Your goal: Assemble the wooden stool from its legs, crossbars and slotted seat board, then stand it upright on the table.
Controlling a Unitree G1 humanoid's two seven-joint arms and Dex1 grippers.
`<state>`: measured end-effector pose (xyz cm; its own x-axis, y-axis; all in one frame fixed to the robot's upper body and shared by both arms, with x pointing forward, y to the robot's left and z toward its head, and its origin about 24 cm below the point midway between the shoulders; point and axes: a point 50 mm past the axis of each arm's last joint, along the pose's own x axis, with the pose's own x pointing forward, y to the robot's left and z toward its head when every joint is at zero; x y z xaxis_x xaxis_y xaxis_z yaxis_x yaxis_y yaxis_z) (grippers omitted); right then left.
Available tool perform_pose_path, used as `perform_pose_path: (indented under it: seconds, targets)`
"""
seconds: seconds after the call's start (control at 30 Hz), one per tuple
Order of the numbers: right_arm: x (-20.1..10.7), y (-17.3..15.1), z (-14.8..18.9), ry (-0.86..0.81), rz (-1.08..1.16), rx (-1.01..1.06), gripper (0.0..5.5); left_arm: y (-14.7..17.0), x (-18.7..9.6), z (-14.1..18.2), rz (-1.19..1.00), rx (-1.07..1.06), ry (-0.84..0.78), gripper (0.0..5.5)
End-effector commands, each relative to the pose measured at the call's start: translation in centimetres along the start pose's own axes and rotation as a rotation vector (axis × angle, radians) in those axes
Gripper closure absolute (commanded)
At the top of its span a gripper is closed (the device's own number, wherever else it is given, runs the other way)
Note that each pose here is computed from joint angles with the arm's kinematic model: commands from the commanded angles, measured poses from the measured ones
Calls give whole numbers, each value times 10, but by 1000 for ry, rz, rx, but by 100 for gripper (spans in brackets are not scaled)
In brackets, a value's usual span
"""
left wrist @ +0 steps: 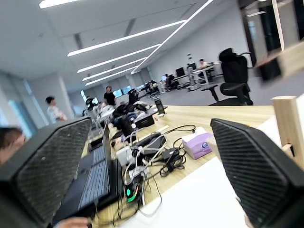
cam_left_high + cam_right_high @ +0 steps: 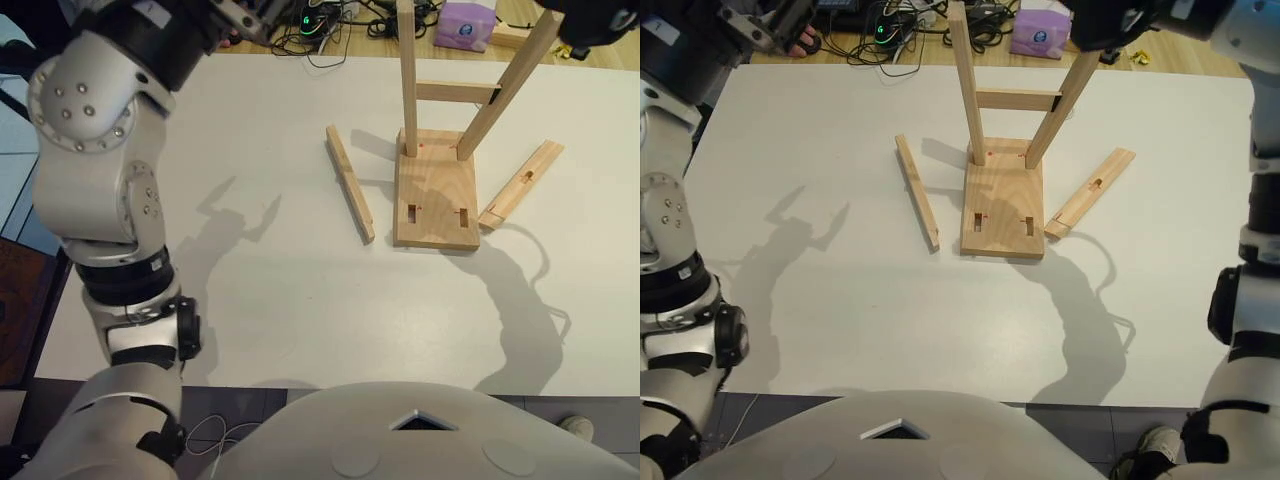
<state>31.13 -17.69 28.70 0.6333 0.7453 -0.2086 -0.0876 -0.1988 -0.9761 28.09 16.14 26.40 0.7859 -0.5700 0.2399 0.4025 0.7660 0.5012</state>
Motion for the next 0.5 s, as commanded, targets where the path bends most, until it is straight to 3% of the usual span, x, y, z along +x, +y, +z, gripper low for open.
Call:
perform_pose_path:
  seconds: [0.03, 0.23, 0.43, 0.5]
  targets:
    - [24, -10, 15, -100, 167, -269, 421, -17, 13, -6, -202, 45, 94, 86]
    - [59, 6, 44, -300, 269, -442, 421, -52, 25, -14, -408, -61, 182, 86]
    - [74, 14, 60, -397, 278, -488, 421, -70, 19, -26, -552, -105, 263, 86]
    - [75, 16, 63, -418, 282, -500, 421, -73, 17, -36, -573, -96, 317, 112]
